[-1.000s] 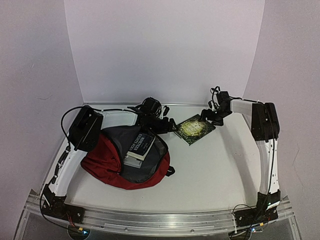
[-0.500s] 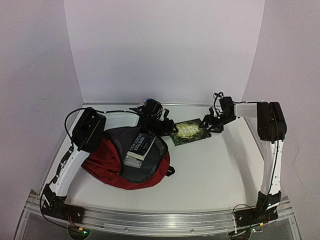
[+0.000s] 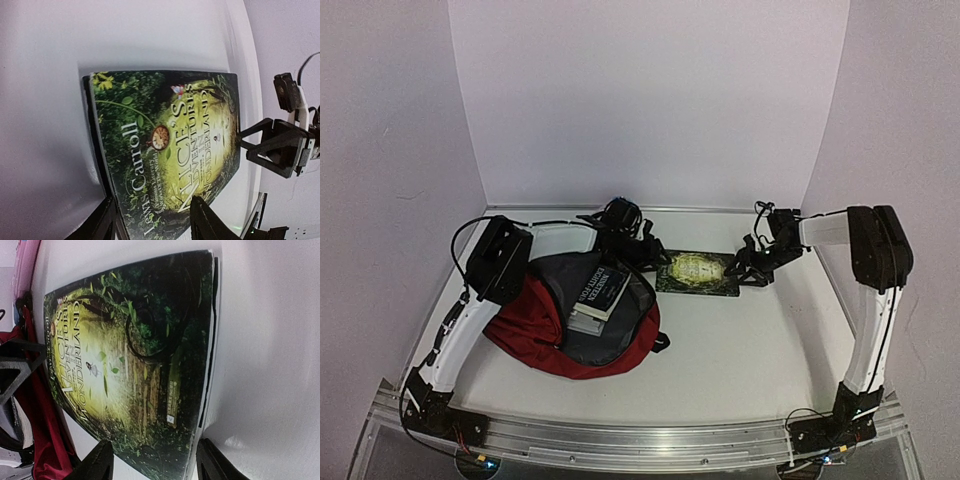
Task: Pack the student bag
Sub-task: Pick up the book from the center of the board.
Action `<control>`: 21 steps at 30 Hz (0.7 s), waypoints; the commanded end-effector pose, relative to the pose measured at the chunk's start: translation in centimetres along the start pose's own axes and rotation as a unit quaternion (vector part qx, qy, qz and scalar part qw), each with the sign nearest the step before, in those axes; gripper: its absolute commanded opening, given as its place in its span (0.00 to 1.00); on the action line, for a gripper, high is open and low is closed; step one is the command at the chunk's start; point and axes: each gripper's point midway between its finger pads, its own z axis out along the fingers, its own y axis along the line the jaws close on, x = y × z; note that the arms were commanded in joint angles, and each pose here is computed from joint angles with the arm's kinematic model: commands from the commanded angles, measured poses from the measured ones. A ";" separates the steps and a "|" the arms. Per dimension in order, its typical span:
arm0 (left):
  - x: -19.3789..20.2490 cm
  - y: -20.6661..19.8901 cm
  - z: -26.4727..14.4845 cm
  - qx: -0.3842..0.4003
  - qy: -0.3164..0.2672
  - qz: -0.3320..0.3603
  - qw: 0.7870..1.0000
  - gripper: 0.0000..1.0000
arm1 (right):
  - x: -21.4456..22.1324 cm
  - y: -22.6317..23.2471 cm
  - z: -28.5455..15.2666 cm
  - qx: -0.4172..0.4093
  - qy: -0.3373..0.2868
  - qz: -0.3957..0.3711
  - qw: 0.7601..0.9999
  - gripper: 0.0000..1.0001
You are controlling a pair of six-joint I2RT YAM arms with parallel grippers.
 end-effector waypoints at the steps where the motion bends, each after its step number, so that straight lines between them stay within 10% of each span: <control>1: 0.9 -0.6 1.1 0.006 0.026 -0.013 1.000 0.47 | 3.6 -0.1 0.6 -0.007 0.047 0.027 0.999 0.54; 21: 0.7 -9.1 -2.9 0.149 -0.015 0.090 0.985 0.00 | 4.8 0.1 0.4 -0.020 0.046 0.020 0.999 0.49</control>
